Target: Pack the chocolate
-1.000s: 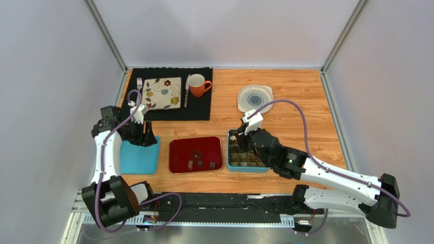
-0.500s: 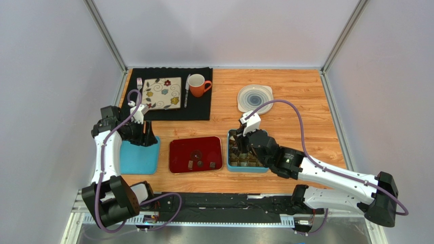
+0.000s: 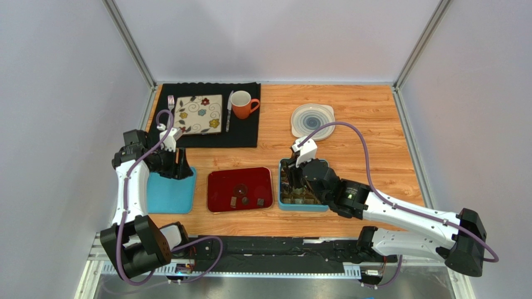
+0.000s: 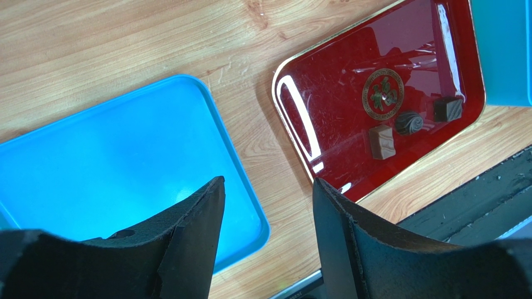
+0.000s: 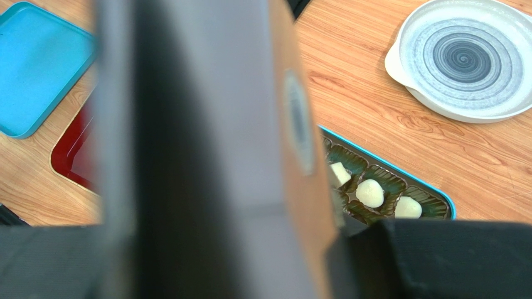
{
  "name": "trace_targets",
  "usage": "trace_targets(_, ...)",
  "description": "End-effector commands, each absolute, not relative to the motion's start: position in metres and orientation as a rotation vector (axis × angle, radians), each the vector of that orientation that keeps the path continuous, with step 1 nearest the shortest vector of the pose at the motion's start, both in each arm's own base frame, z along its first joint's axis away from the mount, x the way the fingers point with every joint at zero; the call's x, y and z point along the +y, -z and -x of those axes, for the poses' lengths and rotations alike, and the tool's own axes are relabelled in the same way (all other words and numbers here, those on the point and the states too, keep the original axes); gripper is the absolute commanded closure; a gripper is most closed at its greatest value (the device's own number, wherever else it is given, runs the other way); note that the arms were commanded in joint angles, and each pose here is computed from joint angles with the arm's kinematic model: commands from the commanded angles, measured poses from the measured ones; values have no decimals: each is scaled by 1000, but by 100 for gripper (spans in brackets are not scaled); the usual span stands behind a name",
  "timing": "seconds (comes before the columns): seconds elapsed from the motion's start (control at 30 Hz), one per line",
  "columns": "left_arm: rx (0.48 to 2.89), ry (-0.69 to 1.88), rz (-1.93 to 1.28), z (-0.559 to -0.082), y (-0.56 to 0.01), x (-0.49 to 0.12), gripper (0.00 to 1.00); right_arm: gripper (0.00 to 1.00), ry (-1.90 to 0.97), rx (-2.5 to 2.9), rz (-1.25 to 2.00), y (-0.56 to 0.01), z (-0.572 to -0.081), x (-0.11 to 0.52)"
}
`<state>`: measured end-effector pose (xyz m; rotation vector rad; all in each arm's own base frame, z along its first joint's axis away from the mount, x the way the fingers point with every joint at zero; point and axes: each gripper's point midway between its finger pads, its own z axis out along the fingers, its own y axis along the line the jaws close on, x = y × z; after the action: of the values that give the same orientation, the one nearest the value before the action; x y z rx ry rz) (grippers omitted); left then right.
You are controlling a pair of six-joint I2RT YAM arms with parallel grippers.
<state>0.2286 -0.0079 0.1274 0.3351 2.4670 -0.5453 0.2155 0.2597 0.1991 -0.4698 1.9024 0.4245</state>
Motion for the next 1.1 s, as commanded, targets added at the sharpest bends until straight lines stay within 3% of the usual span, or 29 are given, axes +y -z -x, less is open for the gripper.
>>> trace_targets(0.0, 2401, 521, -372, -235, -144, -7, 37, 64, -493, 1820, 418, -234, -221, 270)
trace_targets(0.37, 2401, 520, -375, -234, -144, -7, 37, 61, -504, 1795, 427, -247, -222, 272)
trace_targets(0.6, 2400, 523, -374, -234, -144, -7, 37, 67, -565, 1751, 484, -265, -214, 291)
trace_targets(0.73, 2401, 520, -372, -234, -144, -7, 37, 71, -603, 1717, 536, -282, -204, 319)
trace_targets(1.07, 2399, 519, -369, -236, -147, -6, 37, 69, -773, 1707, 666, -260, -187, 413)
